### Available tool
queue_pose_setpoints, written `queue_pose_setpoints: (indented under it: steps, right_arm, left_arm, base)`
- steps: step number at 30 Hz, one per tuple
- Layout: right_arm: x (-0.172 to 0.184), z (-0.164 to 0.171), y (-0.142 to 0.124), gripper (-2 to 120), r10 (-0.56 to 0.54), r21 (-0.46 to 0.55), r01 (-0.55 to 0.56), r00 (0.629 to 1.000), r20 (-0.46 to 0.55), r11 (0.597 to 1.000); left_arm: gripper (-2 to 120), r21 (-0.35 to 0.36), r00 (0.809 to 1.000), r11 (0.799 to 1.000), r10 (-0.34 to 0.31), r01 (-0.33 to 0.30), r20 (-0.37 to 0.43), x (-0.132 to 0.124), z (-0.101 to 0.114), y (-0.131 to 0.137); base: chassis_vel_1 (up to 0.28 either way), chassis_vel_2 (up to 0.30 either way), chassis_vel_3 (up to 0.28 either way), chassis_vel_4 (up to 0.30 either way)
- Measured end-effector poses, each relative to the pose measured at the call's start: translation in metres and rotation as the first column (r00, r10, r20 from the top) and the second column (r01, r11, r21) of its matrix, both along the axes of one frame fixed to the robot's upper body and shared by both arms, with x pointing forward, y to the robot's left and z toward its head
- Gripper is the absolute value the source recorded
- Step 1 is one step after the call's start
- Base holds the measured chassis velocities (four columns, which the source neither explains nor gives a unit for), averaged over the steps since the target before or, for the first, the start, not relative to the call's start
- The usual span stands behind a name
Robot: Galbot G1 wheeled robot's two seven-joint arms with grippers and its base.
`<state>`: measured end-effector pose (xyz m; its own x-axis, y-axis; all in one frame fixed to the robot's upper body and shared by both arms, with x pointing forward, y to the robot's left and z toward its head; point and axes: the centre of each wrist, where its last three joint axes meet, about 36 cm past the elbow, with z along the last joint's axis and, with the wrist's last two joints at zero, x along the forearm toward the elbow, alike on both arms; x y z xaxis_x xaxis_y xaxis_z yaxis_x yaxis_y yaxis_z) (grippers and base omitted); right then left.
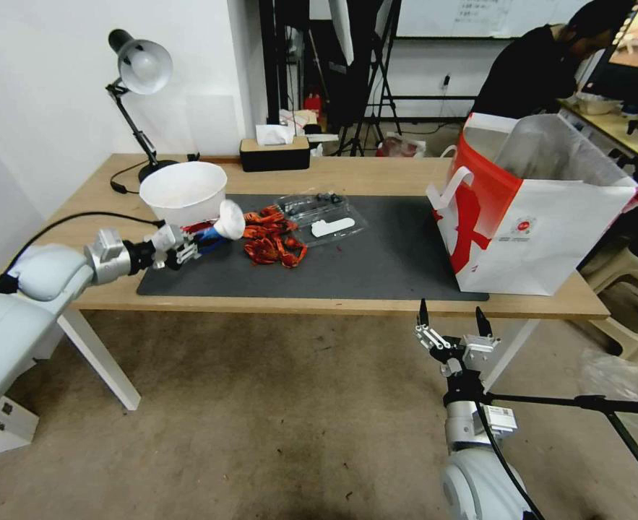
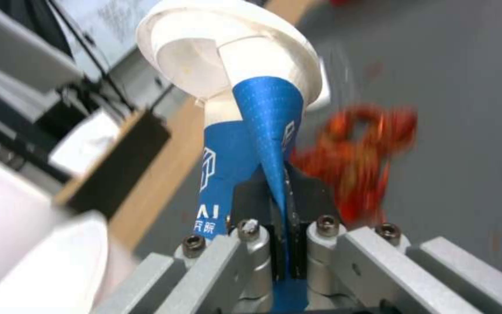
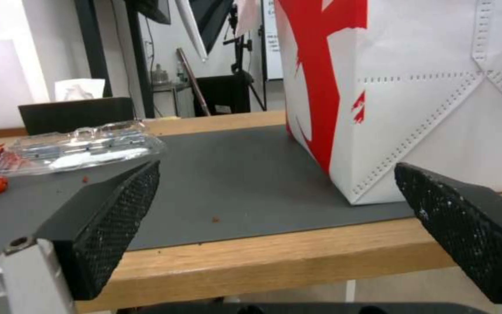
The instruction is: Pick up the trash from the table and place it into the takeout bag.
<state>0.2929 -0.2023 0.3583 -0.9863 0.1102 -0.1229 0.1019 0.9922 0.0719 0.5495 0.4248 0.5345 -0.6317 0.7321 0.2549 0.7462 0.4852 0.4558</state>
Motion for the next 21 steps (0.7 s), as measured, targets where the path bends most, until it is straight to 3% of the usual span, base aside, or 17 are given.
queue_pose_setpoints:
  steps: [9, 21]
  right_arm:
    - [-0.001, 0.0, 0.0, 100, -0.003, -0.002, 0.003, 1.0, -0.001, 1.0]
    - [-0.002, 0.001, -0.003, 100, -0.018, -0.003, 0.018, 1.0, 0.001, 1.0]
  left_arm:
    - [0, -0.122, 0.995, 0.989, -0.08, 0.086, 0.051, 0.023, 0.025, -0.054]
    - [0, -0.217, 0.982, 0.96, -0.155, 0.176, 0.109, 0.068, 0.069, -0.131]
  base:
    - [0.0, 0.0, 0.0, 0.0]
    - [0.0, 0.0, 0.0, 0.0]
